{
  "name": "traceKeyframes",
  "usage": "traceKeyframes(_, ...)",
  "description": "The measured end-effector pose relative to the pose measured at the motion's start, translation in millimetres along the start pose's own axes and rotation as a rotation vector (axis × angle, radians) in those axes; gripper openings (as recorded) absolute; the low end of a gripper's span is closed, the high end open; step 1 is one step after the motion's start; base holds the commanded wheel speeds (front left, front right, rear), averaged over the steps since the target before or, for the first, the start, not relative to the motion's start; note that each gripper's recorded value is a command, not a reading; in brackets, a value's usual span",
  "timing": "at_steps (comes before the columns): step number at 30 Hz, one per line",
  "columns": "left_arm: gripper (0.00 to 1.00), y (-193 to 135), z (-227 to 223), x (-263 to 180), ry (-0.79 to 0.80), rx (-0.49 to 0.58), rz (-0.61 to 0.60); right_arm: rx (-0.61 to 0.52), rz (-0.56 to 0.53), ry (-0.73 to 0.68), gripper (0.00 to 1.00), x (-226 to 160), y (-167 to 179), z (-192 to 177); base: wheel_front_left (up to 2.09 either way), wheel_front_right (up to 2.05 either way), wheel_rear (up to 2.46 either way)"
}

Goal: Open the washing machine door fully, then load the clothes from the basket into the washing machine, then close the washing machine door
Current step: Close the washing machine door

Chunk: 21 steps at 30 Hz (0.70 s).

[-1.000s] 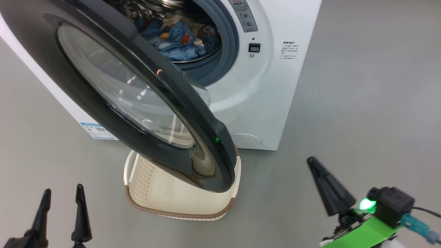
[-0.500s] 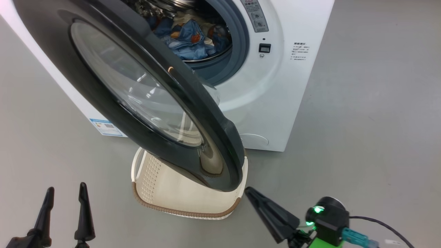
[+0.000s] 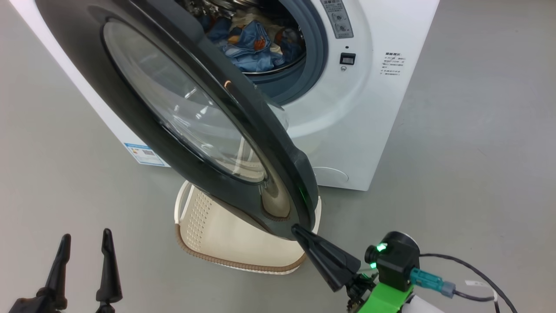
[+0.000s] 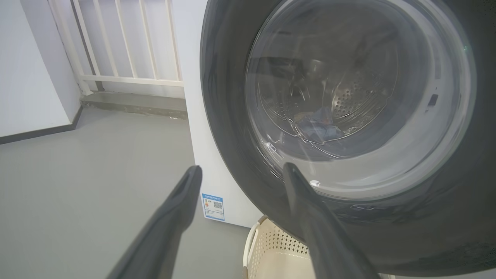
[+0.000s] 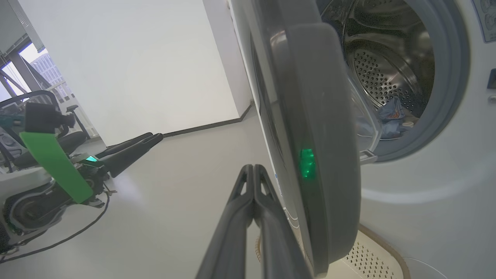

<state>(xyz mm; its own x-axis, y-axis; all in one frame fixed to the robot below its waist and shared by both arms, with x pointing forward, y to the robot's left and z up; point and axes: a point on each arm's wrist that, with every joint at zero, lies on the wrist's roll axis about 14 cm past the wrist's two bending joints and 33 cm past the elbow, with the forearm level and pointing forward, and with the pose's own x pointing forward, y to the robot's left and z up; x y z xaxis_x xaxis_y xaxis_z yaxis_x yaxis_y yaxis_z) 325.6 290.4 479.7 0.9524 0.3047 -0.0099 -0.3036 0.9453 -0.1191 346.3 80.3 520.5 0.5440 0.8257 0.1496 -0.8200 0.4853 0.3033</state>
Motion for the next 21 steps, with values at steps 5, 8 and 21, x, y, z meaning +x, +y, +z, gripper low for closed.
traceKeyframes(5, 1.0, 1, 1, -1, -0.003, 0.002, 0.004, -0.007, 0.008, -0.004, 0.0, 8, -2, 2, 0.0, 0.0, 0.0)
traceKeyframes(8, 1.0, 3, 2, -2, -0.005, 0.01, 0.007, -0.01, 0.012, -0.011, 0.0, 14, -4, 4, 0.0, 0.0, 0.0)
traceKeyframes(21, 1.0, 5, 3, -2, -0.006, 0.021, 0.014, 0.009, -0.012, -0.033, 0.0, 22, -19, 10, 0.0, 0.0, 0.0)
